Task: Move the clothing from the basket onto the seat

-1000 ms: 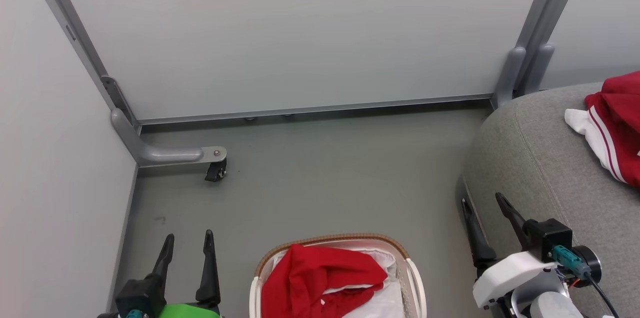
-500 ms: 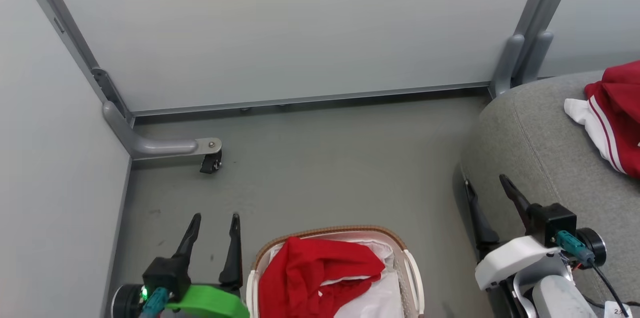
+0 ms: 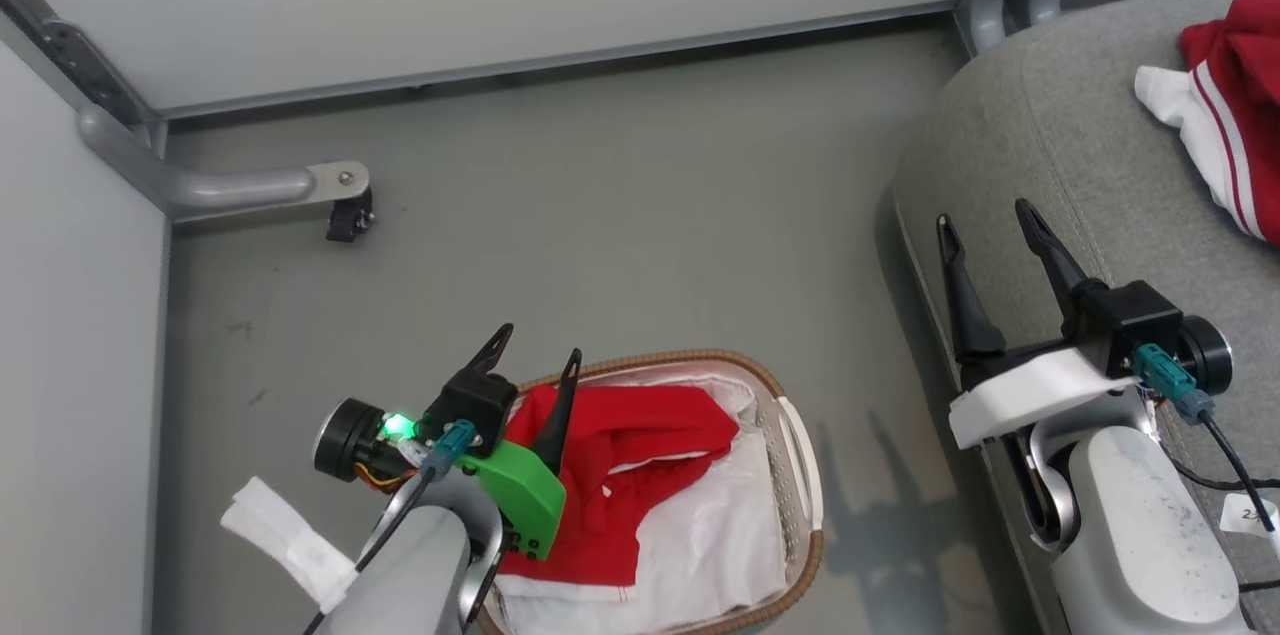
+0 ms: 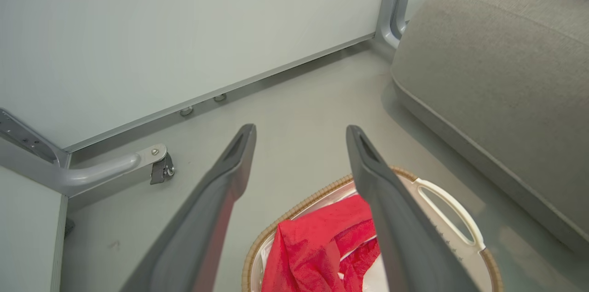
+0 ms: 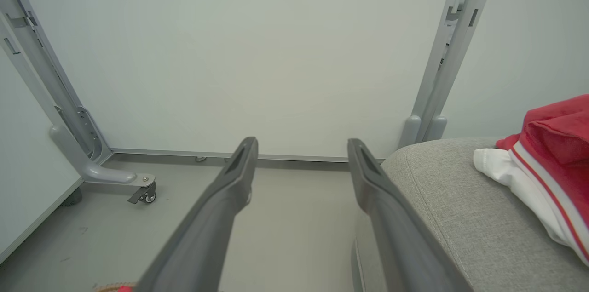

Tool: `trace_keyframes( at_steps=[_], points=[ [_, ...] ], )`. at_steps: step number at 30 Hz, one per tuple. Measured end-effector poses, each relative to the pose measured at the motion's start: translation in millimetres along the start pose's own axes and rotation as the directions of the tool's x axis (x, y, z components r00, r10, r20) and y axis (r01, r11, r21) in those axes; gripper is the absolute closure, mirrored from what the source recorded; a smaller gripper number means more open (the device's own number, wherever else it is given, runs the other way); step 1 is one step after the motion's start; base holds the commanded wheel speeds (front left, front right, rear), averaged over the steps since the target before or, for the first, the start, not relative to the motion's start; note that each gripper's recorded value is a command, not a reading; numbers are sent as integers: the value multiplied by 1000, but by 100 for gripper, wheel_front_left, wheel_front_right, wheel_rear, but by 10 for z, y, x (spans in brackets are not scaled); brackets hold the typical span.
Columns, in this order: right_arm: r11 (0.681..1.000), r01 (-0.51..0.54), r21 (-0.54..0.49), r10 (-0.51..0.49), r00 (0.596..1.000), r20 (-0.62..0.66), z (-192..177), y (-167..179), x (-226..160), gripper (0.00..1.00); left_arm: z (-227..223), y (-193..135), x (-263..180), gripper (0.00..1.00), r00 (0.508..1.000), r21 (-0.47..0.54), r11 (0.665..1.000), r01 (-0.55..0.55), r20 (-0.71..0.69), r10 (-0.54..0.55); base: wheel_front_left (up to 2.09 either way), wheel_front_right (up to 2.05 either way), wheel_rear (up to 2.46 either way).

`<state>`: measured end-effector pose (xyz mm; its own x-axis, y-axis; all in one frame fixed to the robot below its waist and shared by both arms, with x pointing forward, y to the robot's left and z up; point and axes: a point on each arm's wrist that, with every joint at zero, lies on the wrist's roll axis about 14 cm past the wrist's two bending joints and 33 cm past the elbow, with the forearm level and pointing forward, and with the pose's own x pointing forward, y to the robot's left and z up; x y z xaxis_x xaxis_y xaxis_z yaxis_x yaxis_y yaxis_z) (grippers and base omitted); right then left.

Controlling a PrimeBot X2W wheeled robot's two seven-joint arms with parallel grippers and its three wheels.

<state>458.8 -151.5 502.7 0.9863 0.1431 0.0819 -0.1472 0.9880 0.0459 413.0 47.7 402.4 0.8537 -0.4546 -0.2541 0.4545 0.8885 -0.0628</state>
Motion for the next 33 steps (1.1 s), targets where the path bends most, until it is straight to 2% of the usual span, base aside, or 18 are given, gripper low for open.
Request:
trace_keyframes(
  at_steps=[5, 12, 16, 25, 33],
  points=[
    [1000, 18, -6, -19, 999, -36, -200, -115, 122, 0, -562, -123, 244, 0, 973, 101, 986, 133, -201, -111, 0, 0, 0],
    [999, 40, 16, -39, 996, -83, -488, -247, 257, 0, -1235, -178, 425, 0, 897, 92, 966, 241, -400, -185, 0, 0, 0],
    [998, 53, 22, -51, 993, -107, -634, -325, 306, 0, -1475, -231, 560, 0, 859, 94, 949, 301, -458, -227, 0, 0, 0],
    [996, 81, 28, -75, 983, -165, -935, -482, 321, 0, -2051, -347, 682, 0, 757, 110, 888, 446, -576, -309, 0, 0, 0],
    [994, 107, 24, -99, 972, -214, -1145, -597, 262, 0, -2277, -363, 892, 0, 733, 141, 856, 498, -595, -329, 0, 0, 0]
  ],
)
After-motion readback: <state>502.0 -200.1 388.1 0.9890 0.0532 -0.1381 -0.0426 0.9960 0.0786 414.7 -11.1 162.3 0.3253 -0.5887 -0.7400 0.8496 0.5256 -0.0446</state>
